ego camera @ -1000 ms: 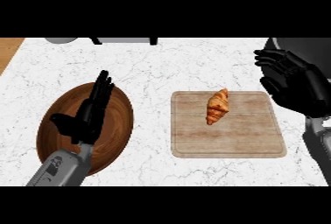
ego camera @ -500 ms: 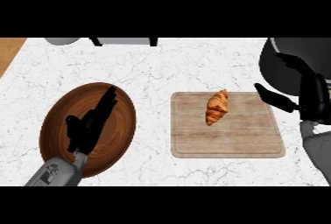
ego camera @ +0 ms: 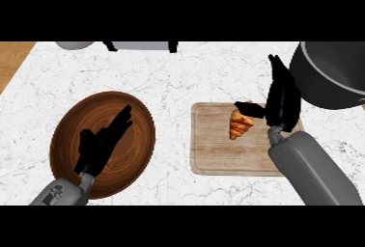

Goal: Pick the croissant from the cutting board and place it in the pot

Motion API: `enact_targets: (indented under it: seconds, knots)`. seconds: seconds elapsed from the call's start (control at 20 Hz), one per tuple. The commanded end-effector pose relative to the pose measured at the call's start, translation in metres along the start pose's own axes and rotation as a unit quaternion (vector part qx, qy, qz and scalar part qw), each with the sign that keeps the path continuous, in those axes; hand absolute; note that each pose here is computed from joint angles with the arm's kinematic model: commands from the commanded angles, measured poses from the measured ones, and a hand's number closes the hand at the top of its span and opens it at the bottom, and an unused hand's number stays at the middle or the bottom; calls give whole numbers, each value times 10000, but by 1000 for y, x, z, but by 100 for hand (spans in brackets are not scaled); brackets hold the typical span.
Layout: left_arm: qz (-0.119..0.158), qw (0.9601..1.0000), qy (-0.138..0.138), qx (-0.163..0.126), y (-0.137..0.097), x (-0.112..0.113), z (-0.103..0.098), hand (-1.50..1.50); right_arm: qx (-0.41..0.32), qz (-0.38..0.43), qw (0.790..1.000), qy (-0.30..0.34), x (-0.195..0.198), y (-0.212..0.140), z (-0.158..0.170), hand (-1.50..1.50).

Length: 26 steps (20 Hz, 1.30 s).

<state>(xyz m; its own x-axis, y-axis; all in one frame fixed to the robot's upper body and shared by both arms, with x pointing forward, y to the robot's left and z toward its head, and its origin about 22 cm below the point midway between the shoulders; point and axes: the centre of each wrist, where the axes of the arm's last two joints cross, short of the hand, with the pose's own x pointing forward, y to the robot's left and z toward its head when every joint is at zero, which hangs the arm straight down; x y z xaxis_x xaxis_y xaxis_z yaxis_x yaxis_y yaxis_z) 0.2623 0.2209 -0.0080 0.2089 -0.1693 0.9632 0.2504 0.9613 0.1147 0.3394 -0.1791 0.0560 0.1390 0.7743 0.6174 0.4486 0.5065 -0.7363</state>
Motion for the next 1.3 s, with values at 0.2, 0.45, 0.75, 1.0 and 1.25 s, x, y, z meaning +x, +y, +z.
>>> enact_targets:
  seconds: [0.2,0.45,0.75,1.0,1.25]
  knots:
    - [21,9995,322,-58,5,-17,12,0,207,344,9860,1616,112,31,7,-150]
    - [87,9997,227,-55,11,-20,12,0,1023,536,9627,2447,103,48,8,-150]
    - [97,9996,251,79,19,-20,15,0,1745,1095,9355,2871,69,68,17,-150]
    - [64,9991,395,148,24,-25,-2,0,1568,1229,9397,2779,50,58,15,-150]
    - [101,9993,343,57,9,-16,15,0,1202,1087,9526,2575,44,30,24,-150]
